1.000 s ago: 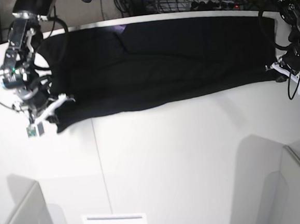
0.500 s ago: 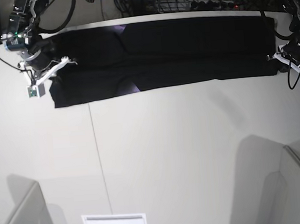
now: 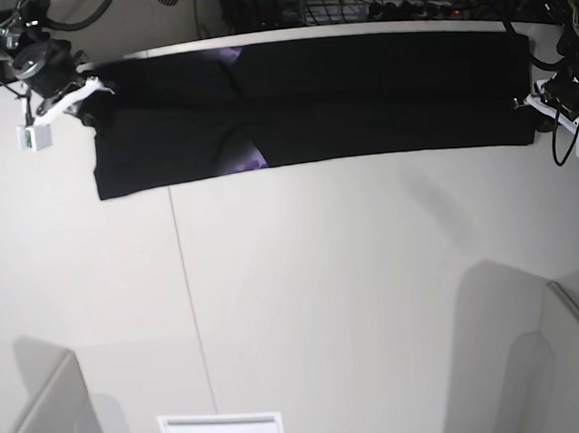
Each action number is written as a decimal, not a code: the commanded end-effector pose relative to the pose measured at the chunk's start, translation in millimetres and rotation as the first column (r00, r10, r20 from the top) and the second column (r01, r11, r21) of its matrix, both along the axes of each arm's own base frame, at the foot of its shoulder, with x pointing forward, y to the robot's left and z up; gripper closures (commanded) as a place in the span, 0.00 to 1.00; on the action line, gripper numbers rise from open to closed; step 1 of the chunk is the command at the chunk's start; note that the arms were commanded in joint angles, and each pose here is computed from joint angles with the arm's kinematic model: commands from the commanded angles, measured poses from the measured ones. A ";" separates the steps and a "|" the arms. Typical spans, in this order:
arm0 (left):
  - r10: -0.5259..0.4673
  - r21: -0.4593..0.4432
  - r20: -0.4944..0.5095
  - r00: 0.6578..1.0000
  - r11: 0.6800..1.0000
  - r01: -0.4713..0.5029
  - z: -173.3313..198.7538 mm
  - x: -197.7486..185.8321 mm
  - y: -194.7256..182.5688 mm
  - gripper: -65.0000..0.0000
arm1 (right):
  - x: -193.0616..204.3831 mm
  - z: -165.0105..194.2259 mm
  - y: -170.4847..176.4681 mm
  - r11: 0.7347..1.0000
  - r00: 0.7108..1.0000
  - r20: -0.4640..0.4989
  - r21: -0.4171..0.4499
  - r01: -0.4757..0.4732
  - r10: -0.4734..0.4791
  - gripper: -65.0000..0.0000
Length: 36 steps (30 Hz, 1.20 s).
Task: Fold the T-shirt properly
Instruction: 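Fold the held edge over onto the other shirt edge with both grippers, then grasp both ends of the folded strip with the grippers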
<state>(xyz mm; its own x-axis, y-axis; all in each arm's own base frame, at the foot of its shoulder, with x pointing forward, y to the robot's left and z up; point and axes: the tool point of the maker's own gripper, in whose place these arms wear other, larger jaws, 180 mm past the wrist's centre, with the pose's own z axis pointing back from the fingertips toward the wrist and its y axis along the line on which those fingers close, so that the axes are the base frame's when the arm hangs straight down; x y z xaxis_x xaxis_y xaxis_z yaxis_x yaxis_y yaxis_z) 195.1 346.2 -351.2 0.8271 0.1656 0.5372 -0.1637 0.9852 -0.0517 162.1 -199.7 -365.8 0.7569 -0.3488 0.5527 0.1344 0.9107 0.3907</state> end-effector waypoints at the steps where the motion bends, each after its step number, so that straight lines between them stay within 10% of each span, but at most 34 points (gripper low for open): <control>1: -0.013 0.024 0.021 1.000 1.000 0.013 8.9 2.7 4.0 1.00 | 2.7 6.9 -1.5 1.000 1.000 0.025 -0.005 -0.004 0.005 1.00; 19: -0.005 0.028 -0.030 1.000 1.000 0.006 -0.1 -16.4 6.6 1.00 | -13.5 -6.5 6.4 1.000 0.998 -0.066 0.030 -0.008 0.009 1.00; 23: -0.003 0.029 -0.027 1.000 1.000 0.004 0.6 -16.2 6.9 0.66 | -13.4 -6.2 5.3 1.000 0.998 -0.064 0.028 -0.004 0.006 0.73; 29: 0.067 0.048 0.088 0.994 0.996 -0.071 28.8 -14.6 14.1 0.35 | -12.7 3.4 -20.0 0.996 0.996 0.005 -0.006 0.091 -0.091 0.67; 33: 0.055 0.029 0.116 0.992 0.998 -0.058 30.8 -11.3 -2.5 0.37 | -5.7 8.8 -0.2 0.999 0.997 0.076 -0.013 -0.031 0.032 0.68; 36: 0.034 -0.017 0.096 0.995 0.999 -0.033 17.5 -10.8 -22.1 0.67 | -0.9 7.2 18.0 0.997 0.994 0.084 0.016 -0.077 0.076 0.68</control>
